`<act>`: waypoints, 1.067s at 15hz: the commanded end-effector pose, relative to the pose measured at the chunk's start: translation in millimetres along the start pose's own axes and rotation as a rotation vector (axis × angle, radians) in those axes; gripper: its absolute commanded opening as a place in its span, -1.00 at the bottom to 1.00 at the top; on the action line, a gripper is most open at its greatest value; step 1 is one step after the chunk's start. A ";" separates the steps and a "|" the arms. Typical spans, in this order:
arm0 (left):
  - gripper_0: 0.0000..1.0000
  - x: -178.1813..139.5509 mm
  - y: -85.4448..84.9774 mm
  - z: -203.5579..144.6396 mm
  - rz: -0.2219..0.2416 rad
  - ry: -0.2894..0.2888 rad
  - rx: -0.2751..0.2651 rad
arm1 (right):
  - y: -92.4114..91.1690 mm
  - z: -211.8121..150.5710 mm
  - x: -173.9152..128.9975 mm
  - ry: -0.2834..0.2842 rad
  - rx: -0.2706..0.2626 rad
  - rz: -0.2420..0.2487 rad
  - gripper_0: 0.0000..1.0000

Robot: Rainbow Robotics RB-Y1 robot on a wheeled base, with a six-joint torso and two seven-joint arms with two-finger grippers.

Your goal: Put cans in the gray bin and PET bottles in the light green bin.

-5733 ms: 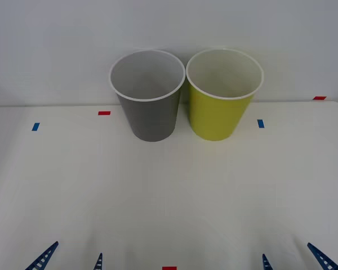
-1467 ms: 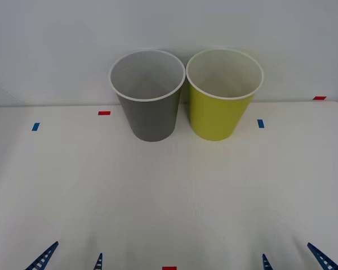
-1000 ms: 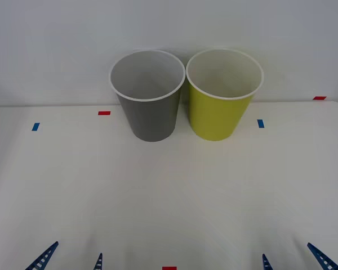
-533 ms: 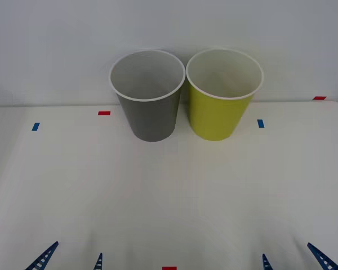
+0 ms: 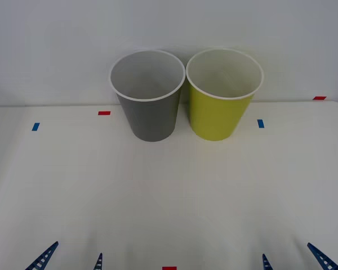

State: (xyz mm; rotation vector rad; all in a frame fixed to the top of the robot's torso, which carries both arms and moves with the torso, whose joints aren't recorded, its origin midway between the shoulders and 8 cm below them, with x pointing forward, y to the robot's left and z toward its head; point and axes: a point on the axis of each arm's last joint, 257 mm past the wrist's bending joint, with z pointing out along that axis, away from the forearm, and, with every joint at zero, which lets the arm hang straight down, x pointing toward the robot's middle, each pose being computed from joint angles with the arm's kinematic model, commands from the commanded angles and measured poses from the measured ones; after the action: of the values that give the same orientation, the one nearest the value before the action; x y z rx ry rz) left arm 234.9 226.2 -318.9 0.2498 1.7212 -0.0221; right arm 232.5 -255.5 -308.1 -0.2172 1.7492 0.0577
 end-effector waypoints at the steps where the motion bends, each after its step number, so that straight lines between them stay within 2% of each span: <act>1: 1.00 0.0 0.0 0.0 0.000 0.000 0.000 | 0.0 0.0 0.0 0.000 0.000 0.000 1.00; 16: 1.00 0.0 0.0 0.0 0.000 0.000 0.000 | 0.0 0.0 0.0 0.000 0.000 0.000 1.00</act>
State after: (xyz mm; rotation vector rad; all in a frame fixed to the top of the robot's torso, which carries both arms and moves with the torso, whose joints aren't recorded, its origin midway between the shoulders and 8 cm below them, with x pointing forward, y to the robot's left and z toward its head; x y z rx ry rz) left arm 234.9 226.2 -318.9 0.2498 1.7212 -0.0221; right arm 232.5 -255.5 -308.1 -0.2172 1.7492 0.0577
